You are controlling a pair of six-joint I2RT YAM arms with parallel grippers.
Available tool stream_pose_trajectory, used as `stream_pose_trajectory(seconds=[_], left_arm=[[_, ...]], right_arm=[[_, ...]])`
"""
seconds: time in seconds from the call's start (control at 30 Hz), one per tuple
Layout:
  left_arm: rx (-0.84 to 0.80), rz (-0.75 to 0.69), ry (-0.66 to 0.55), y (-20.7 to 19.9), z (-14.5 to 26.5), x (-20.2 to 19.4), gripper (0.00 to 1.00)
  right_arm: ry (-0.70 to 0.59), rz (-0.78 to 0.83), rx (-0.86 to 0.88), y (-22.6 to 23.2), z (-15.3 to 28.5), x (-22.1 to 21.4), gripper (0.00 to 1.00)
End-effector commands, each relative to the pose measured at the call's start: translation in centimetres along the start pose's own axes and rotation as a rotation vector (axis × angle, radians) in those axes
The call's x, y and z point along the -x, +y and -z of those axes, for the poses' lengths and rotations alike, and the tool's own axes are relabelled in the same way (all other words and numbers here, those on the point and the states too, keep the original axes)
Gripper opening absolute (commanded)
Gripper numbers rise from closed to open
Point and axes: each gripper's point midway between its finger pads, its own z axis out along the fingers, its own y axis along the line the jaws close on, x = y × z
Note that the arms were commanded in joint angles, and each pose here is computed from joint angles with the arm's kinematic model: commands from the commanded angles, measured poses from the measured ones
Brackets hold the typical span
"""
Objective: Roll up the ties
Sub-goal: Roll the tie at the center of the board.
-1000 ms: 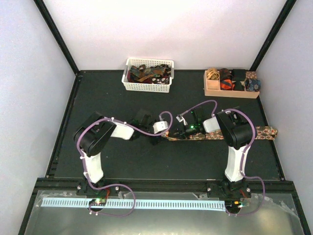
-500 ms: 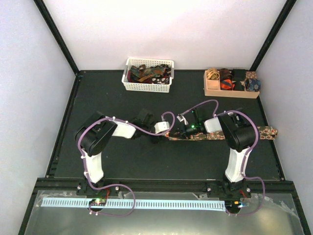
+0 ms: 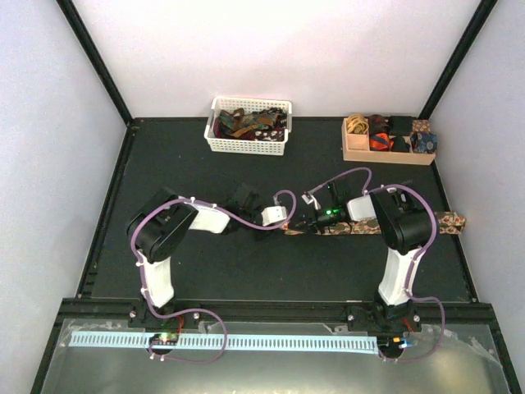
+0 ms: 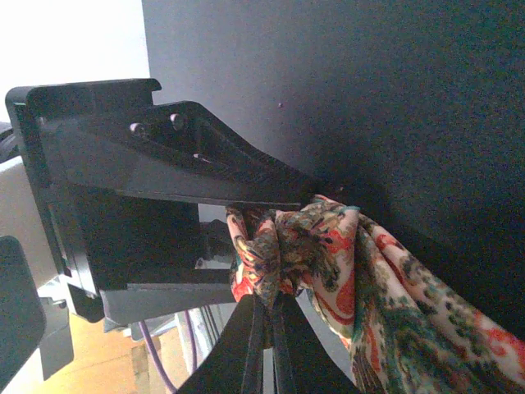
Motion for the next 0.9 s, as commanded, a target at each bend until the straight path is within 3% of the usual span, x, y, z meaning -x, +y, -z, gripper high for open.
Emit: stream_pose_trajectory(seconds=[0.0,0.27,0.33,0.43,0.53,0.87], left_arm=[[-0.008,0.009,0.058,-0.4,0.3,-1.0,0.35],[-0.010,0.016,0.068,-0.2,0.1,-1.1,0.35],[0.007,0.028,0.046,0.1,0.4,-0.7,0.42],[0.004,0.031,-0.041,0.0,1.3,0.7,0.61],[0.005,0.033,-0.100,-0.2,1.6,1.5,0.69],[-0.036,0.047,-0.160,-0.4,-0.1,1.1,0.65]], right_arm=[[-0.002,-0.004,0.002,-0.2,1.2,-0.2,0.01],[0.005,-0.002,-0.043,-1.3,1.9,-0.5,0.01],[0.011,-0.006,-0.065,-2.3,1.7,-0.7,0.01],[0.034,-0.038,-0.087,-3.7,1.3,-1.0,0.01],[0.039,-0.049,-0.114,-4.7,1.2,-1.1,0.01],[0.029,-0.078,-0.176,-6.1,1.9,-1.1,0.01]])
